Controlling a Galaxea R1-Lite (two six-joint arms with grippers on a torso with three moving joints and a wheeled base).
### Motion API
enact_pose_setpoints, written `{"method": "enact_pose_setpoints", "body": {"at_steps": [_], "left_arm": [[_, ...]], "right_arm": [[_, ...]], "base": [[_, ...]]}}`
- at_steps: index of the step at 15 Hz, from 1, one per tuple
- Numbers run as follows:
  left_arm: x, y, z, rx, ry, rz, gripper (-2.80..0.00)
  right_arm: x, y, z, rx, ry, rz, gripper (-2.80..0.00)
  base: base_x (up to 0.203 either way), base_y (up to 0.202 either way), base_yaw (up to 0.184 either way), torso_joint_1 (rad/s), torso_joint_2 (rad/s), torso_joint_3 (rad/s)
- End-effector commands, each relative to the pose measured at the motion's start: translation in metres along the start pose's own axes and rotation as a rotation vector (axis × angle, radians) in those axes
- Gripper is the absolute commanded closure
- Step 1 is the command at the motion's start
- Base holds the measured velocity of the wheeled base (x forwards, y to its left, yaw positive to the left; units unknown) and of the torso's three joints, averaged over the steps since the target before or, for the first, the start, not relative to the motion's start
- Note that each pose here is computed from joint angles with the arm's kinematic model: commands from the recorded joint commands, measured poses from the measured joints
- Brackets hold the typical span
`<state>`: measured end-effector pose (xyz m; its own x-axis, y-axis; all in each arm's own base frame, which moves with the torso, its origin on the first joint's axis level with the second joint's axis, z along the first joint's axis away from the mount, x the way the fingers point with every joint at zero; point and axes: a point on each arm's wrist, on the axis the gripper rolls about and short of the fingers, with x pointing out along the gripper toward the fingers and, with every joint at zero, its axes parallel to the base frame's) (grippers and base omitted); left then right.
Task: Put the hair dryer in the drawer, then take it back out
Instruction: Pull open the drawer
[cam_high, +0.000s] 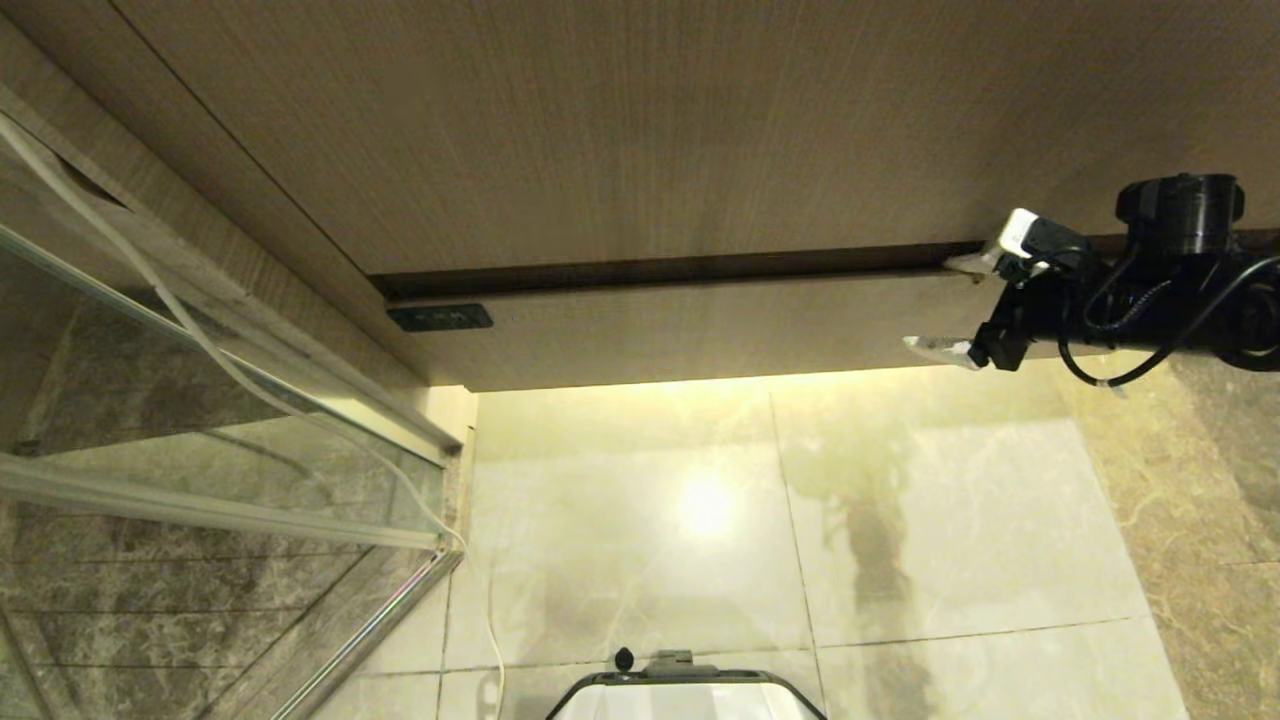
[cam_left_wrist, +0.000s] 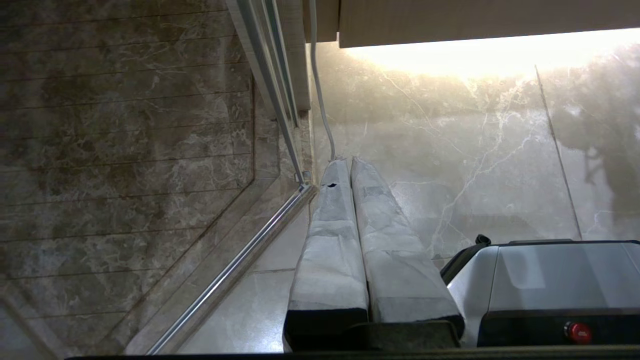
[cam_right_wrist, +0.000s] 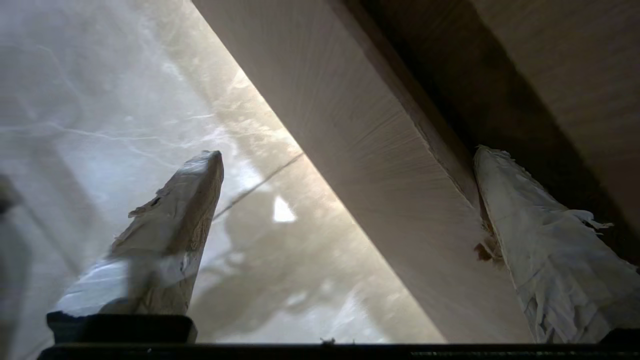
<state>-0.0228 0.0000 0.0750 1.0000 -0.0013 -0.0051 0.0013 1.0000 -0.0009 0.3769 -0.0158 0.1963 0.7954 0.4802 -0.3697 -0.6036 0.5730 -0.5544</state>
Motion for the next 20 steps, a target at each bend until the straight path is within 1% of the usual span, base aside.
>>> {"method": "enact_pose_setpoints", "body": {"at_steps": [1,3,5,10,11,13,16,18,19,20], "left_arm": [[0.000,0.000,0.000,-0.001,0.001,0.000,0.00],[0.000,0.000,0.000,-0.001,0.001,0.000,0.00],[0.000,0.000,0.000,-0.001,0.000,0.000,0.00],[0.000,0.000,0.000,-0.001,-0.001,0.000,0.00],[0.000,0.000,0.000,-0.001,0.000,0.000,0.00],[0.000,0.000,0.000,-0.001,0.001,0.000,0.00],[0.000,0.000,0.000,-0.001,0.001,0.000,0.00],[0.000,0.000,0.000,-0.001,0.001,0.000,0.00],[0.000,0.000,0.000,-0.001,0.001,0.000,0.00],[0.000,0.000,0.000,-0.001,0.001,0.000,0.00]], "right_arm": [[-0.010,0.007,0.001,0.026,0.014,0.006,-2.80],[-0.014,0.008,0.003,0.052,0.047,-0.027,-2.80],[-0.021,0.008,0.007,0.049,0.081,-0.068,-2.80],[-0.041,0.019,0.013,0.056,0.094,-0.069,-2.80],[-0.053,0.023,0.019,0.059,0.098,-0.065,-2.80],[-0.086,0.035,0.036,0.079,0.121,-0.041,-2.80],[-0.135,0.063,0.050,0.145,0.195,0.036,-2.80],[-0.160,0.085,0.051,0.185,0.240,0.078,-2.80],[-0.167,0.092,0.051,0.196,0.251,0.086,-2.80],[-0.175,0.098,0.051,0.198,0.252,0.076,-2.80]], "base": [[0.000,0.000,0.000,0.000,0.00,0.000],[0.000,0.000,0.000,0.000,0.00,0.000],[0.000,0.000,0.000,0.000,0.00,0.000],[0.000,0.000,0.000,0.000,0.00,0.000],[0.000,0.000,0.000,0.000,0.00,0.000],[0.000,0.000,0.000,0.000,0.00,0.000],[0.000,0.000,0.000,0.000,0.00,0.000],[0.000,0.000,0.000,0.000,0.00,0.000],[0.000,0.000,0.000,0.000,0.00,0.000],[0.000,0.000,0.000,0.000,0.00,0.000]]}}
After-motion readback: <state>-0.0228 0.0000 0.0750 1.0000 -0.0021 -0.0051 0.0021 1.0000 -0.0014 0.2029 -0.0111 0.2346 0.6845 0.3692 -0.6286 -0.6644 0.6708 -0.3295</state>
